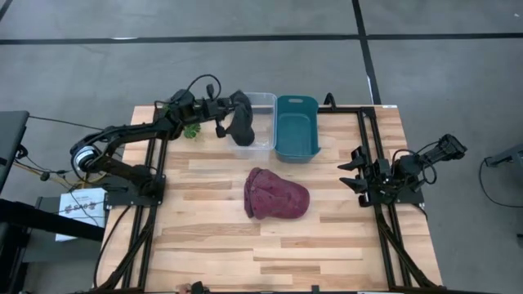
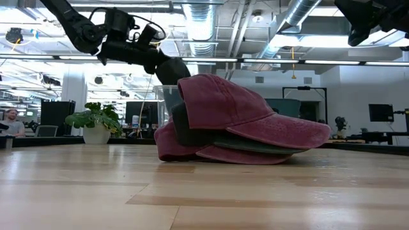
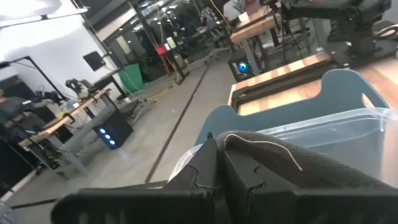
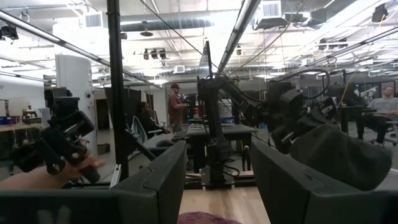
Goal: Pick & Place hat
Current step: Put the black cap into the transparent bin
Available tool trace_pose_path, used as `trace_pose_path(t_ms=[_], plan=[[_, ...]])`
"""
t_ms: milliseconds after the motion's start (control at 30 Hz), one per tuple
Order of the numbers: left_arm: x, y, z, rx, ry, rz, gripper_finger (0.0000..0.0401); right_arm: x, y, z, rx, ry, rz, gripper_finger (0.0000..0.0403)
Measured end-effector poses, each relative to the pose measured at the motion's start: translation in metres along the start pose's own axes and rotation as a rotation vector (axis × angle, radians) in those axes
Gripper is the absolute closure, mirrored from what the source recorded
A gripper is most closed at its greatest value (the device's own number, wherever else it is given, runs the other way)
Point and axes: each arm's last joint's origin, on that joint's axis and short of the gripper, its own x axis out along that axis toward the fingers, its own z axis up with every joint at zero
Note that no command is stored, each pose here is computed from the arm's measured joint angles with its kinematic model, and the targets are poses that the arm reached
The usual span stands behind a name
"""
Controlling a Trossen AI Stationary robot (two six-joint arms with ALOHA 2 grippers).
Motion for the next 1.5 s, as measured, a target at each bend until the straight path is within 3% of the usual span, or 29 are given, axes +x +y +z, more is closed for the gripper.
trace_pose_path(t_ms=[800, 1233, 1500], plan=[[0.004, -0.021, 0.001, -0.111, 0.022, -0.079, 0.0389, 0.000, 0.000, -0.001, -0.005, 0.012, 0.002, 0.0233], [0.001, -0.025, -0.008, -0.105, 0.081, -0.027, 0.0360, 0.000, 0.000, -0.001, -0.005, 0.013, 0.002, 0.0233], [0.001, -0.024, -0.007, -0.101, 0.077, -0.021, 0.0317, 0.000, 0.000, -0.001, -0.006, 0.014, 0.002, 0.0233]])
